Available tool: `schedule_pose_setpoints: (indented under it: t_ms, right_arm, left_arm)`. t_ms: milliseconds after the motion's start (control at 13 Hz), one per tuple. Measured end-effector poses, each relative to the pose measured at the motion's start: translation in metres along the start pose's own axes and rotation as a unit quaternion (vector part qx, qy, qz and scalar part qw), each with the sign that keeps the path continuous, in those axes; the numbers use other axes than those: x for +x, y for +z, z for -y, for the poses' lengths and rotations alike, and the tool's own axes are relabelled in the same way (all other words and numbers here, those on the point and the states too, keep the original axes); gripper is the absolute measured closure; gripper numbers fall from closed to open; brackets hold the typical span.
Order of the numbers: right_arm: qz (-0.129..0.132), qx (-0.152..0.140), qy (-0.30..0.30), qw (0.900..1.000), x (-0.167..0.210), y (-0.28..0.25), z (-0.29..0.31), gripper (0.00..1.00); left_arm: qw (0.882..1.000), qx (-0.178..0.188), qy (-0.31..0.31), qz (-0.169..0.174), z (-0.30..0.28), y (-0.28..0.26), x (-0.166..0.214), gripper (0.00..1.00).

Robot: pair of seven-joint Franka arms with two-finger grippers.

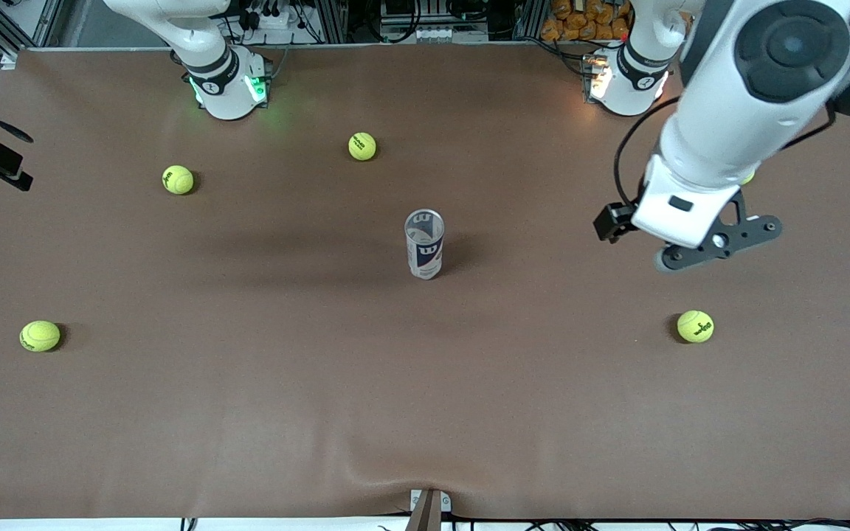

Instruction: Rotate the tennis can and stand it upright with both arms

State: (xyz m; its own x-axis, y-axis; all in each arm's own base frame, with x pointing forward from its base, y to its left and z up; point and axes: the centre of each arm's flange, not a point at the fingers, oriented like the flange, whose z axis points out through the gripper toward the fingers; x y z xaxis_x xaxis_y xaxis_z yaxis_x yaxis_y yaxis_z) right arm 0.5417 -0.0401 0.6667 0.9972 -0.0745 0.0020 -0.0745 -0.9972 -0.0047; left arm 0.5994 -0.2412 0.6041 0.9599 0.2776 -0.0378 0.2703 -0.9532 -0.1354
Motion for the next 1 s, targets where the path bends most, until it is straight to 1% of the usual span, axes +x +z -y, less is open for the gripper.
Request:
schedule_pose_setpoints:
  t_ms: [230,537,997]
  right_arm:
    - [0.0,0.0,0.0,1.0,0.0,0.0,0.0,0.0]
    - [0.0,0.0,0.0,1.0,0.0,0.0,0.0,0.0]
    - [0.002,-0.001,0.002,1.0,0.0,0.0,-0.003,0.0]
  left_arm:
    - [1.0,0.001,-0.003,0.003,0.004,0.003,0.003,0.0]
    - [1.0,-0.004,0.004,-0.003,0.004,0.002,0.006,0.0]
    - [1.0,-0.009,0.016,-0.002,0.034,0.004,0.028,0.0]
